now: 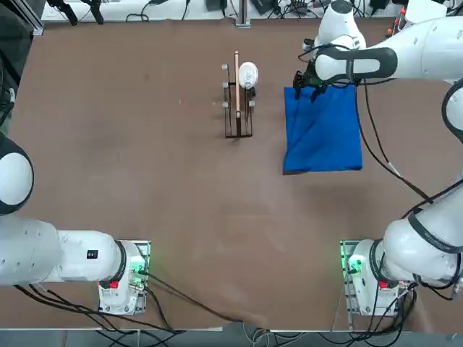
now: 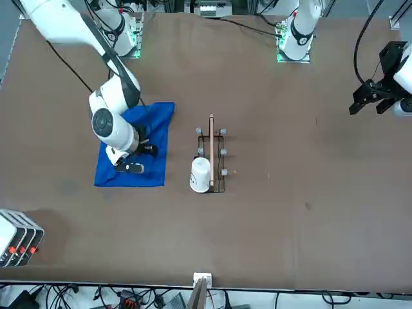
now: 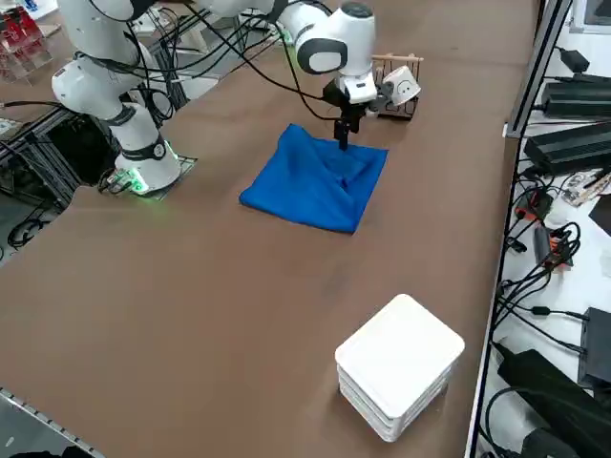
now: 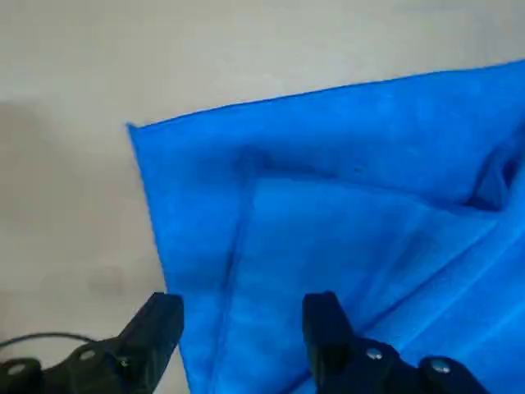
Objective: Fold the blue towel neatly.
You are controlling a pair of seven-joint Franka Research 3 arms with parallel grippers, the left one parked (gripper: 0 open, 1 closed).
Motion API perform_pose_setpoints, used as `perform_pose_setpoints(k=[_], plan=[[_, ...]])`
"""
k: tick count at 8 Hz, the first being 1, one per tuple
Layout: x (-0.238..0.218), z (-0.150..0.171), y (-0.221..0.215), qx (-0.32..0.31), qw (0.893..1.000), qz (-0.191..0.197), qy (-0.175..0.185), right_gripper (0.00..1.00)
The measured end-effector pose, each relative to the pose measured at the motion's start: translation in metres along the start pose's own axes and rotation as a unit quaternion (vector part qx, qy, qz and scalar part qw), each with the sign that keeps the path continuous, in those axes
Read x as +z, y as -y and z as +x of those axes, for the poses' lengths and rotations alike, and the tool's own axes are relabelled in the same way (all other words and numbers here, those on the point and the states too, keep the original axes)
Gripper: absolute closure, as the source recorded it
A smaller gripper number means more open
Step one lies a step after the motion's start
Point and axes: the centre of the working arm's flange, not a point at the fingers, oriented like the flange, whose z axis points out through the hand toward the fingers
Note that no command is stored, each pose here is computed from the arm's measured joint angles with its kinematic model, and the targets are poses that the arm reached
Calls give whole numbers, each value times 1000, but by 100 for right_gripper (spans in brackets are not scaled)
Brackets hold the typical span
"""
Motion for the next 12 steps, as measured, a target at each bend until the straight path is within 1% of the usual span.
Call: perform_pose_setpoints(k=[2, 3, 5, 8, 12], plan=[[3, 7, -7, 65, 998, -12, -11, 13], [-1, 13, -5, 99, 995, -13, -22, 14], [-1, 22, 17, 142, 988, -20, -48, 15], [21, 34, 41, 180, 981, -50, -59, 14], [31, 50, 29, 205, 975, -60, -60, 18]])
